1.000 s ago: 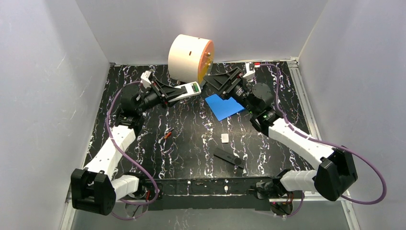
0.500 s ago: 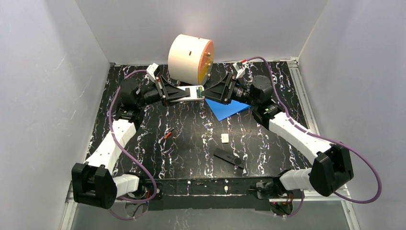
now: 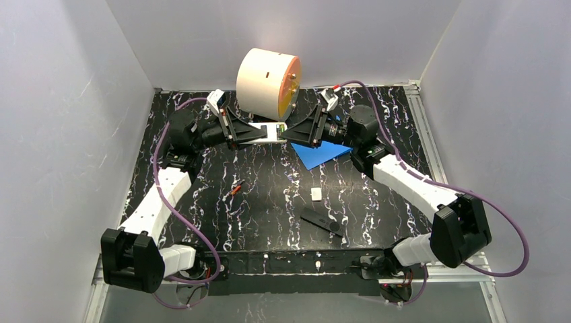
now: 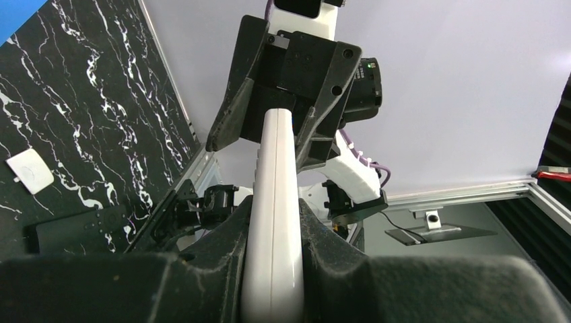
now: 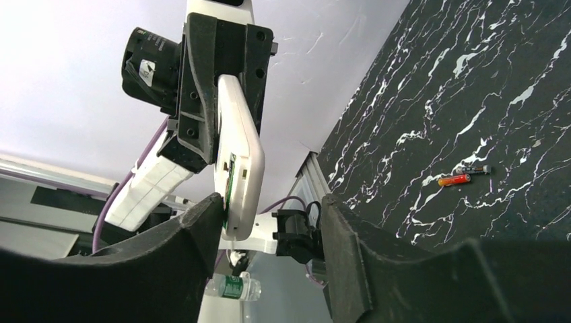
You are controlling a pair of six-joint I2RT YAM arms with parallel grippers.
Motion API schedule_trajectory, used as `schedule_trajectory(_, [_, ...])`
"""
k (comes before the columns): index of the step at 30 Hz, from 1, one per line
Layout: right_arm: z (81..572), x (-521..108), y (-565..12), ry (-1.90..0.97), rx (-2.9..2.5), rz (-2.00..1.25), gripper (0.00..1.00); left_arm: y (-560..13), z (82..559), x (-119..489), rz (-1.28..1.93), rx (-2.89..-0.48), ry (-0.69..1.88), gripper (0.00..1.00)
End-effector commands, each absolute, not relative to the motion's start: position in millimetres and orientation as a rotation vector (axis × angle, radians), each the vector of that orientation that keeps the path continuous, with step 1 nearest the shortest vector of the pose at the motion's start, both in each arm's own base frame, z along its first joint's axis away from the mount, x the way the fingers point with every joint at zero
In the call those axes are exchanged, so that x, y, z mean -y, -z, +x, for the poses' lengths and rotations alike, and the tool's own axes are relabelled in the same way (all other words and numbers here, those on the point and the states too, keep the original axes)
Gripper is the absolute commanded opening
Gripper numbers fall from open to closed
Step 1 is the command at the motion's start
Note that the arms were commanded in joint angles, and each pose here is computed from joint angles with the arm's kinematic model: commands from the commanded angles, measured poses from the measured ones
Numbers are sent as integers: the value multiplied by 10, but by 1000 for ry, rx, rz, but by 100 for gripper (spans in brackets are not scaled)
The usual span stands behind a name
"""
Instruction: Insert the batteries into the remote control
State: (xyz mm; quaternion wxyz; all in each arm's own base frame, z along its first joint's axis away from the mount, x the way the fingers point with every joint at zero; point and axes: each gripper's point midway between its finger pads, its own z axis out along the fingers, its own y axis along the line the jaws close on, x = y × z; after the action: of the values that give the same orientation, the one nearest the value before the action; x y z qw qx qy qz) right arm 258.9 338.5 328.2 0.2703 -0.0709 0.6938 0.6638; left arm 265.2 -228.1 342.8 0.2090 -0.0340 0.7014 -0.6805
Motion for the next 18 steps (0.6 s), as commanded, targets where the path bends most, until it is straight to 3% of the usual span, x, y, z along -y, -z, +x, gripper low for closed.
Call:
schedule_trajectory(1, [2550,-3405,-3491,-1815,-1807,-272,59,-3681,2540,2279,29,-1890,1900,0])
schedule_trajectory(7, [2601,-3413,-3378,-1780,-1856,-252,41,-3670,2526,2281,39,-1895,1904,0])
schedule_trajectory(9, [2601,-3410,-3370,-1771,-1857,-256,49,-3669,2534,2282,39,-1894,1901,0])
schedule_trajectory(13, [2584,-3362,-3503,-1757,-1811,-257,79,-3613,2572,2284,27,-1898,1890,0])
schedule_trajectory(15, [2621,-3286,-3579,-1741,-1784,-237,85,-3527,2610,2286,4,-1912,1883,0])
schedule_trajectory(18, [2721,-3083,-3621,-1702,-1770,-159,86,-3367,2682,2290,-31,-1939,1869,0])
